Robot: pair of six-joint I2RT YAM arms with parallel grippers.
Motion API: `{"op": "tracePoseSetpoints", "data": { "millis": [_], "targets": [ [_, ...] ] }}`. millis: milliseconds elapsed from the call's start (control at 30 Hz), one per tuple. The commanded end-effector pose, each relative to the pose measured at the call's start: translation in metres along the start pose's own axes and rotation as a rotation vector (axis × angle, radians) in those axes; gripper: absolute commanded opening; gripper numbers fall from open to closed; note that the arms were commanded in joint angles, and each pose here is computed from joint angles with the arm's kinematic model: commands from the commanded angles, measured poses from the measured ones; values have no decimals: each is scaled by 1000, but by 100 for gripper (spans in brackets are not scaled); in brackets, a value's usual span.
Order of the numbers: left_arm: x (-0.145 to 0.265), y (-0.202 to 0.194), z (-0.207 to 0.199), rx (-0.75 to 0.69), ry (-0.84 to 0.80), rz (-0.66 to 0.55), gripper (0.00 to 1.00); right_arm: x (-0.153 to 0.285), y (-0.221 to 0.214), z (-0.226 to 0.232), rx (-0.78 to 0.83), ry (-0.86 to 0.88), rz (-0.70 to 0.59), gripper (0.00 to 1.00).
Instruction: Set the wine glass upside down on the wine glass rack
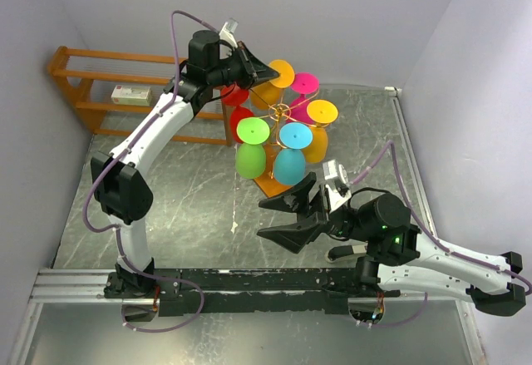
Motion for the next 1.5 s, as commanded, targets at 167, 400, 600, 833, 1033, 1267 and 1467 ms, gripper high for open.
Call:
{"op": "tracePoseSetpoints", "data": {
  "millis": [167, 400, 600, 833, 1033, 1267, 1467],
  "targets": [
    [4, 25, -17, -54, -63, -97, 7, 1, 3, 1, -4, -1, -7, 63],
    [15, 28, -10, -74, 3, -135, 7, 1, 2, 1, 0, -2, -8, 63],
    [24, 30, -7, -93, 42, -137, 8, -3, -1, -1, 4, -1, 2, 63],
    [32, 34, -4, -104, 67, -142, 17, -3, 0, -1, 4, -5, -3, 64],
    [36, 33, 2, -109, 111, -134, 23, 1, 3, -2, 3, -21, -23, 64],
    [36, 33, 11, -112, 167, -114, 26, 2, 3, -3, 0, -27, -28, 64],
    [40, 37, 3, -137, 166, -125, 36, 3, 5, -3, -2, -32, -33, 64]
  ]
}}
Point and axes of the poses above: each gripper's point midway between its finger pads, its own x axis back along the fingers, its own z axis along the line the jaws close on, y = z × x, the point moved 3 cm from there along x, back along the fingers, and after that the axes turned 4 degrees about x, right-handed, at the moved point
